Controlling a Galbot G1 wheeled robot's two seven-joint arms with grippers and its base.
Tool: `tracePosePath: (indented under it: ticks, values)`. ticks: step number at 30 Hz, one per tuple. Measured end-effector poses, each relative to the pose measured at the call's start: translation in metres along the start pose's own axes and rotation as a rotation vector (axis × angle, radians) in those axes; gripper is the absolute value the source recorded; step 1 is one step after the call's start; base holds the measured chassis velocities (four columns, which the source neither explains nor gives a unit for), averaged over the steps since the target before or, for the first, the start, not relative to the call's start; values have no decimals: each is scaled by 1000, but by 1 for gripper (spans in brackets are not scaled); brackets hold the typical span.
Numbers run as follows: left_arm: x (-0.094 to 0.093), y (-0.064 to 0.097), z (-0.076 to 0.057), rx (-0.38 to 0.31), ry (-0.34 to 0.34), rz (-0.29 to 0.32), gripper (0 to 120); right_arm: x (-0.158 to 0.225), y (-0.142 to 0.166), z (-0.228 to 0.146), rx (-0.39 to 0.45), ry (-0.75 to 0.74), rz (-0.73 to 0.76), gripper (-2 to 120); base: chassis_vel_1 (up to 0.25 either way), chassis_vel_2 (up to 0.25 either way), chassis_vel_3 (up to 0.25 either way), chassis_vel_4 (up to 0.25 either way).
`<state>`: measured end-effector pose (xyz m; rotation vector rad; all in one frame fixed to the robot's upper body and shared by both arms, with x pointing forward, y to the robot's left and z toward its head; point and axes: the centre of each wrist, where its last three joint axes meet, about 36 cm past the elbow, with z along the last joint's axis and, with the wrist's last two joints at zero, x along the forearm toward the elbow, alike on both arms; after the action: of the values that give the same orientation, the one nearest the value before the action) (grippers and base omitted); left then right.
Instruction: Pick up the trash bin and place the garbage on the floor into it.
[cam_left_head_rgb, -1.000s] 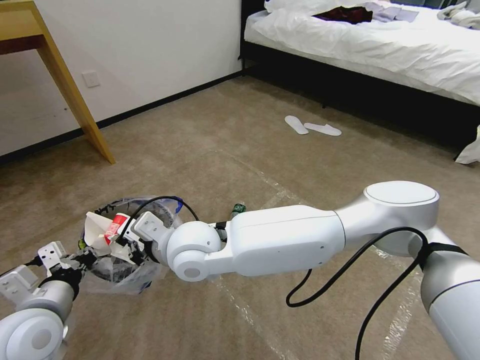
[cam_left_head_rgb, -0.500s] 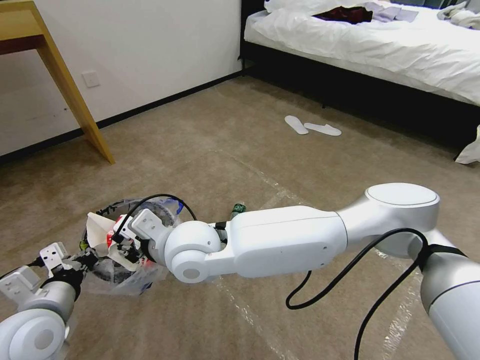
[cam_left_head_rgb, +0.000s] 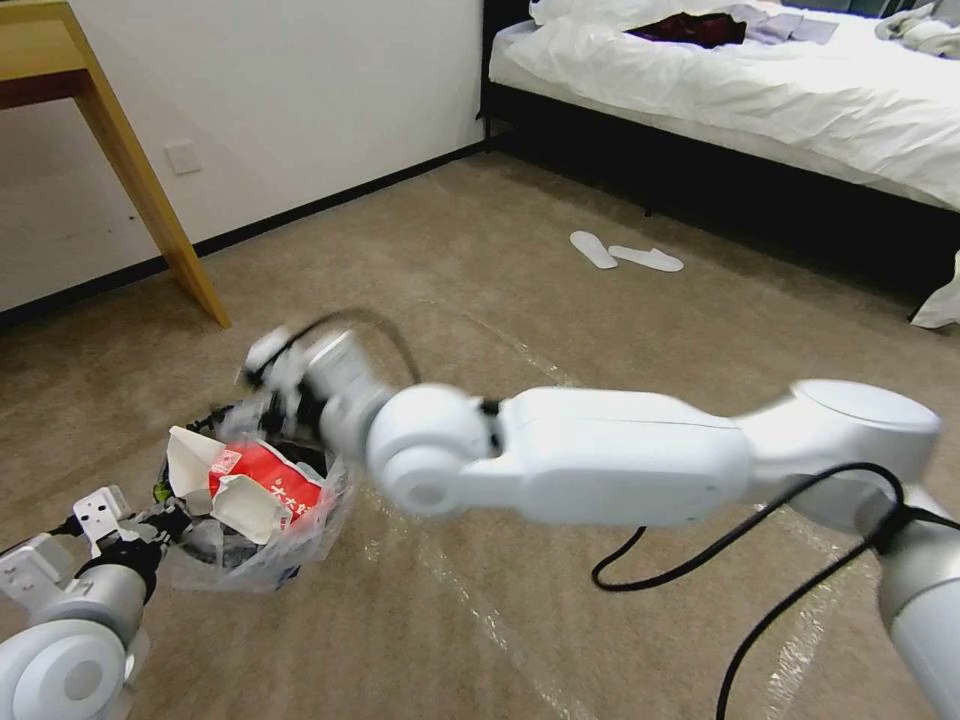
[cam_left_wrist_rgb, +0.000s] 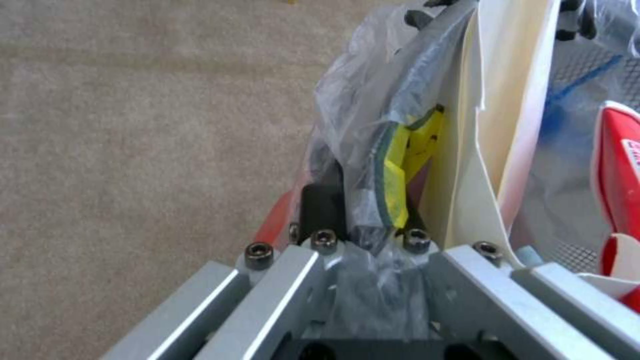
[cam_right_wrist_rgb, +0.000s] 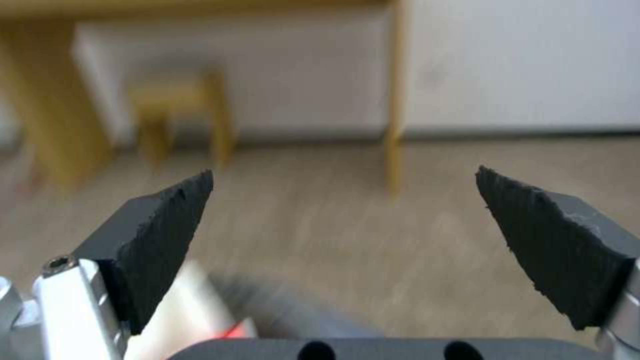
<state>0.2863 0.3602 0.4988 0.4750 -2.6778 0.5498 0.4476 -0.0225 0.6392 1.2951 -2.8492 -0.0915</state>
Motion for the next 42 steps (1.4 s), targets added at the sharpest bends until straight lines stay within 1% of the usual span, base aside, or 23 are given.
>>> tracePosePath:
  ticks: [1, 2, 3, 4, 5, 6, 7, 9, 10, 12, 13, 15, 16, 18, 19, 20, 21, 22, 23, 24, 26, 31, 42]
  values:
    - [0, 0, 0, 0, 0, 0, 0, 0, 0, 0, 0, 0, 0, 100, 0, 0, 0, 0]
    - [-1, 1, 0, 0, -1, -3, 0, 18, -28, -2, -19, -94, 49, 100, 0, 0, 0, 0]
    - [-2, 1, -1, 0, -1, -5, 0, 29, -45, -4, -18, -161, 86, 100, 0, 0, 0, 0]
    - [-2, 1, -1, 0, -1, -5, 0, 29, -45, -4, -18, -161, 86, 100, 0, 0, 0, 0]
    - [-3, 2, -1, 2, -1, -7, 0, 47, -68, -5, -2, -260, 143, 100, 0, 0, 0, 0]
    - [-3, 4, -1, 3, -2, -11, 0, 57, -79, -6, 6, -303, 174, 100, 0, 0, 0, 0]
    - [-3, 4, -1, 3, -2, -11, 0, 57, -79, -6, 6, -303, 174, 100, 0, 0, 0, 0]
    - [-4, 7, -1, 4, -2, -24, 0, 93, -103, 8, 15, -386, 265, 100, 0, 0, 0, 0]
    - [-4, 7, -1, 4, -2, -24, 0, 93, -103, 8, 15, -386, 265, 100, 0, 0, 0, 0]
    - [-5, 8, -1, 5, -2, -26, 0, 119, -114, 16, 25, -435, 322, 100, 0, 0, 0, 0]
    - [-5, 8, -1, 5, -2, -26, 0, 119, -114, 16, 25, -435, 322, 100, 0, 0, 0, 0]
    - [-5, 7, -1, 11, -3, -29, 0, 148, -128, 17, 70, -521, 402, 100, 0, 0, 0, 0]
    - [-5, 7, -1, 11, -3, -29, 0, 148, -128, 17, 70, -521, 402, 100, 0, 0, 0, 0]
    - [-4, 8, -1, 16, -4, -34, 0, 184, -140, 31, 130, -590, 502, 100, 0, 0, 0, 0]
    - [-4, 8, -1, 16, -4, -34, 0, 184, -140, 31, 130, -590, 502, 100, 0, 0, 0, 0]
    - [-4, 8, -2, 16, -4, -35, 0, 199, -145, 38, 151, -606, 557, 100, 0, 0, 0, 0]
    - [-4, 8, -2, 16, -4, -35, 0, 199, -145, 38, 151, -606, 557, 100, 0, 0, 0, 0]
    - [-3, 9, -2, 16, -5, -37, 0, 214, -151, 45, 181, -625, 616, 100, 0, 0, 0, 0]
    - [-3, 9, -2, 16, -5, -37, 0, 214, -151, 45, 181, -625, 616, 100, 0, 0, 0, 0]
    - [-3, 9, -2, 16, -4, -38, 0, 228, -154, 56, 217, -632, 669, 100, 0, 0, 0, 0]
    - [-3, 9, -1, 15, -1, -38, 0, 242, -155, 74, 241, -614, 721, 100, 0, 0, 0, 0]
    - [-4, 8, 0, 17, 4, -36, 0, 250, -153, 102, 229, -574, 760, 100, 0, 0, 0, 0]
    - [-5, 9, 1, 18, 6, -38, 0, 247, -153, 109, 220, -561, 757, 100, -56, 51, 60, -55]
